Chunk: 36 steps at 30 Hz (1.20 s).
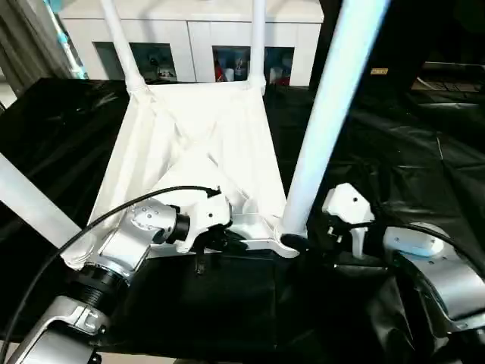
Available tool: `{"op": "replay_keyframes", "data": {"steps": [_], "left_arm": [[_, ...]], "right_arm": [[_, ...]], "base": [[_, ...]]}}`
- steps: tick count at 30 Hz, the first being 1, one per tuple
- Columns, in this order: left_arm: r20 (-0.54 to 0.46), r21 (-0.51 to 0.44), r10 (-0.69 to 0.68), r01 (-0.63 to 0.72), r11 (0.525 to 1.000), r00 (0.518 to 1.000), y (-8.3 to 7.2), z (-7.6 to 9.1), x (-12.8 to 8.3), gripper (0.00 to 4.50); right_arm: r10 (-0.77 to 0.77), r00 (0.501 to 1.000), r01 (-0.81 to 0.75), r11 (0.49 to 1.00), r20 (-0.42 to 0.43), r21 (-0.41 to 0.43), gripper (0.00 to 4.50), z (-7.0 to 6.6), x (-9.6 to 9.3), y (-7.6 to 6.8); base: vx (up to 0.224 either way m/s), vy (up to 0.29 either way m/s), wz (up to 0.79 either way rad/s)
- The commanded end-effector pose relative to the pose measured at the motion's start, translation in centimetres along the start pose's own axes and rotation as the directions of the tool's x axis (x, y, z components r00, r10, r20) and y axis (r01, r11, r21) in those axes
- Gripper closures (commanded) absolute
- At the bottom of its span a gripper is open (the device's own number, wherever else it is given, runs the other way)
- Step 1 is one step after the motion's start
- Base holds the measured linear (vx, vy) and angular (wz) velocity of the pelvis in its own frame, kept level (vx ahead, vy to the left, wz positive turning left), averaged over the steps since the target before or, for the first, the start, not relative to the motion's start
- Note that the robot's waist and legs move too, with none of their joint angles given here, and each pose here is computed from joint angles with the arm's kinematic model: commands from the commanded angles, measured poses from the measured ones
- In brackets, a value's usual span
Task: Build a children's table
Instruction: Rotate leg to tighten
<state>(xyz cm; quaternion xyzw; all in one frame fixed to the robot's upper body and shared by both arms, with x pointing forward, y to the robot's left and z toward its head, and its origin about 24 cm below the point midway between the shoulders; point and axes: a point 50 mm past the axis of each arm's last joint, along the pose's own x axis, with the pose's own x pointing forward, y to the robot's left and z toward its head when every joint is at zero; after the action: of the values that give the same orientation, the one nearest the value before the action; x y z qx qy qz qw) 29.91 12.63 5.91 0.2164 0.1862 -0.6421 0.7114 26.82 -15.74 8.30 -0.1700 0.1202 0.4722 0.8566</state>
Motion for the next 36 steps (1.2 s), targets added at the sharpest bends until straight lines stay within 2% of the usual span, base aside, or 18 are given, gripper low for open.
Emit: {"op": "replay_keyframes", "data": {"steps": [1,5,7,10,13,15,17,19,21,22,25,27,36], "left_arm": [[-0.037,-0.030,-0.052,0.051,0.998,0.998,-0.97,-0.98,0.84,4.50],[-0.044,-0.029,-0.050,0.048,0.998,0.998,-0.90,-1.01,0.71,4.50],[-0.048,-0.028,-0.047,0.046,0.999,0.998,-0.84,-0.99,0.62,4.50],[-0.050,-0.028,-0.047,0.046,0.999,0.998,-0.79,-0.99,0.57,4.50],[-0.054,-0.028,-0.046,0.045,0.999,0.997,-0.67,-1.00,0.45,4.50],[-0.057,-0.028,-0.048,0.046,0.999,0.997,-0.66,-1.03,0.42,4.50],[-0.060,-0.027,-0.050,0.049,0.998,0.997,-0.68,-1.05,0.42,4.50],[-0.060,-0.027,-0.051,0.050,0.998,0.997,-0.68,-1.03,0.42,4.50],[-0.059,-0.027,-0.052,0.051,0.998,0.997,-0.68,-1.01,0.41,4.50],[-0.060,-0.027,-0.053,0.051,0.998,0.997,-0.67,-1.01,0.40,4.50],[-0.063,-0.028,-0.054,0.052,0.998,0.997,-0.64,-1.03,0.36,4.50],[-0.065,-0.028,-0.053,0.051,0.998,0.996,-0.61,-1.07,0.30,4.50],[-0.074,-0.028,-0.047,0.045,0.999,0.996,-0.46,-1.17,0.00,4.50]], "right_arm": [[0.002,1.000,-0.002,1.000,-0.010,0.009,0.20,-0.34,0.05,-0.22],[0.011,1.000,-0.011,1.000,-0.008,0.009,0.42,-0.45,0.25,-0.15],[0.019,1.000,-0.019,1.000,-0.008,0.006,0.70,-0.51,0.34,-0.11],[0.017,1.000,-0.017,1.000,-0.007,0.007,0.82,-0.51,0.38,-0.18],[0.027,1.000,-0.027,1.000,-0.008,0.004,1.16,-0.61,0.41,-0.27],[0.035,0.999,-0.035,0.999,-0.010,0.000,1.18,-0.69,0.44,-0.24],[0.040,0.999,-0.040,0.999,-0.011,-0.002,1.52,-0.76,0.44,-0.21],[0.043,0.999,-0.043,0.999,-0.012,-0.005,1.58,-0.79,0.44,-0.21],[0.029,0.999,-0.029,0.999,-0.015,-0.019,1.58,-0.76,0.45,-0.32],[0.022,1.000,-0.022,1.000,-0.008,-0.006,1.30,-0.73,0.48,-0.41],[0.014,1.000,-0.014,1.000,0.001,0.005,1.24,-0.65,0.54,-0.58],[0.007,1.000,-0.007,1.000,-0.003,-0.008,1.05,-0.65,0.63,-0.62],[0.031,0.999,-0.031,0.999,0.018,-0.007,1.05,-0.52,0.65,-0.47]], "base": [[0.000,0.000,0.00],[0.000,0.000,0.00],[0.000,0.000,0.00],[0.000,0.000,0.00],[0.000,0.000,0.00],[0.000,0.000,0.00],[0.000,0.000,0.00],[0.000,0.000,0.00],[0.000,0.000,0.00],[0.000,0.000,0.00],[0.000,0.000,0.00],[0.000,0.000,0.00],[0.000,0.000,0.00]]}}
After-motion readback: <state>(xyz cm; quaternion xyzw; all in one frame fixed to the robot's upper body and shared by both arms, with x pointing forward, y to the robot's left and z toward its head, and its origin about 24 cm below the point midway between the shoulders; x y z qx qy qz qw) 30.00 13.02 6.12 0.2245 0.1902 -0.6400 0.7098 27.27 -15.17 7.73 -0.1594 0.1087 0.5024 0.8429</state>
